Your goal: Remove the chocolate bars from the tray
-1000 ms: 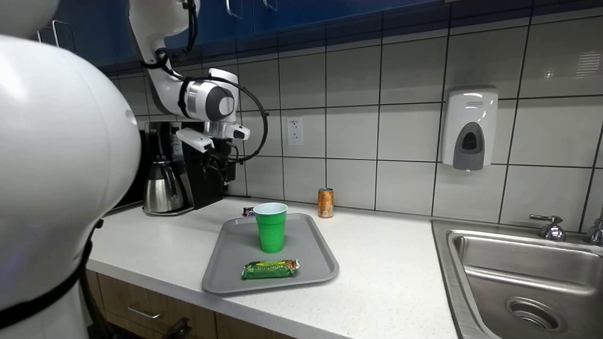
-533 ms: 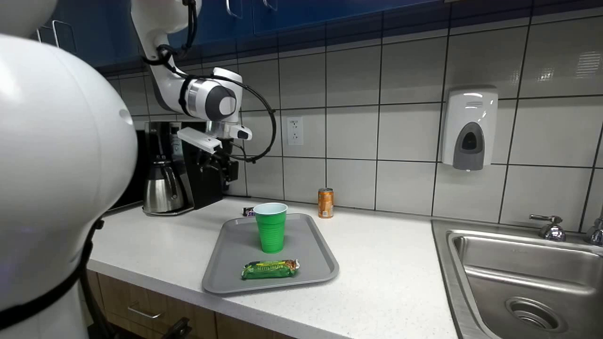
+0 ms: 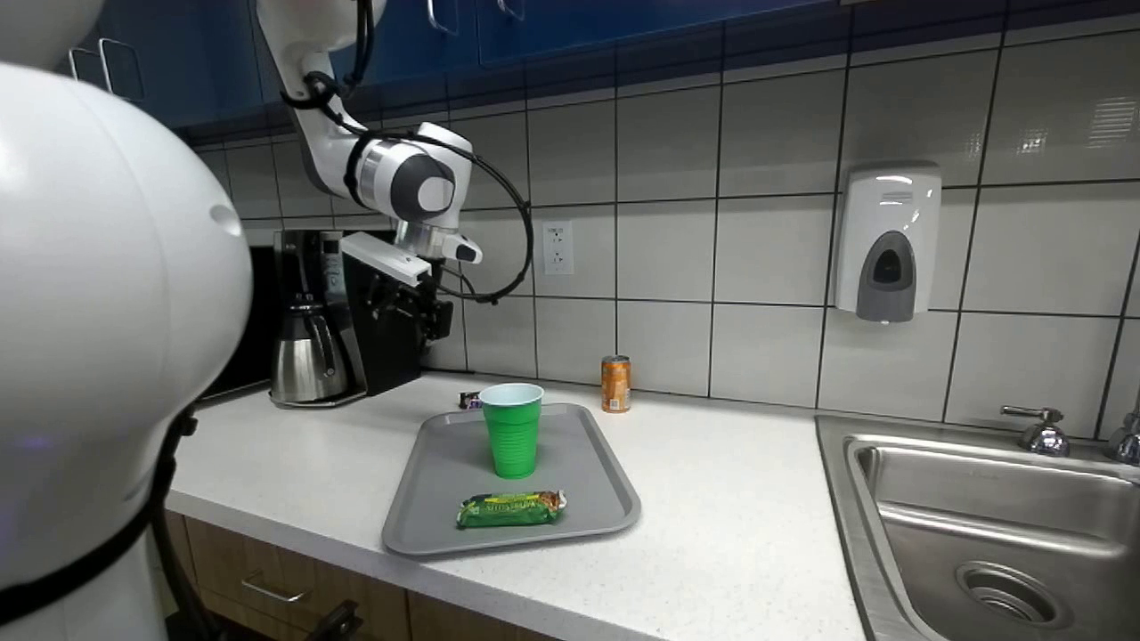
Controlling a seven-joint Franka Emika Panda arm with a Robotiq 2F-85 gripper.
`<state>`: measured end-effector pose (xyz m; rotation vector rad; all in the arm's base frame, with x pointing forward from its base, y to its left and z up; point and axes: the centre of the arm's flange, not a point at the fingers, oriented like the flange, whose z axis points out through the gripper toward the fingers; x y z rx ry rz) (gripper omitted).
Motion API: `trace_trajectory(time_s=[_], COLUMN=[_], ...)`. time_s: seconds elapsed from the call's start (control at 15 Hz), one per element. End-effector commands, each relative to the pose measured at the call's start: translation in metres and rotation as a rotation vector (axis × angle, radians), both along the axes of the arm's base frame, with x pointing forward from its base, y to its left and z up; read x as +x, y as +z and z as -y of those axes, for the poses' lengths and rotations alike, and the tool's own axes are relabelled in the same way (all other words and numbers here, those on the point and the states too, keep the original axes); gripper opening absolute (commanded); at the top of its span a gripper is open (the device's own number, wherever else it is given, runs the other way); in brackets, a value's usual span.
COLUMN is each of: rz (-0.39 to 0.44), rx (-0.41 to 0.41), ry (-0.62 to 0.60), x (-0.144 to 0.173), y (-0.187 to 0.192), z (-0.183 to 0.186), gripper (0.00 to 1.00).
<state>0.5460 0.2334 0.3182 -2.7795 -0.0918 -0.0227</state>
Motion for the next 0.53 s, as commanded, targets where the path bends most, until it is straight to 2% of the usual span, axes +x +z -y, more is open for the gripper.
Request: trace_trajectory(time_s=[0.0,0.47], rz=[-0.009,-0.023], rx=[0.011,0.02], ry=[0.003,0.008], x=[-0.0001,0.0005], y=[0.002,0.0056], z=[0.0006,0.0014], gripper=[1.0,1.0])
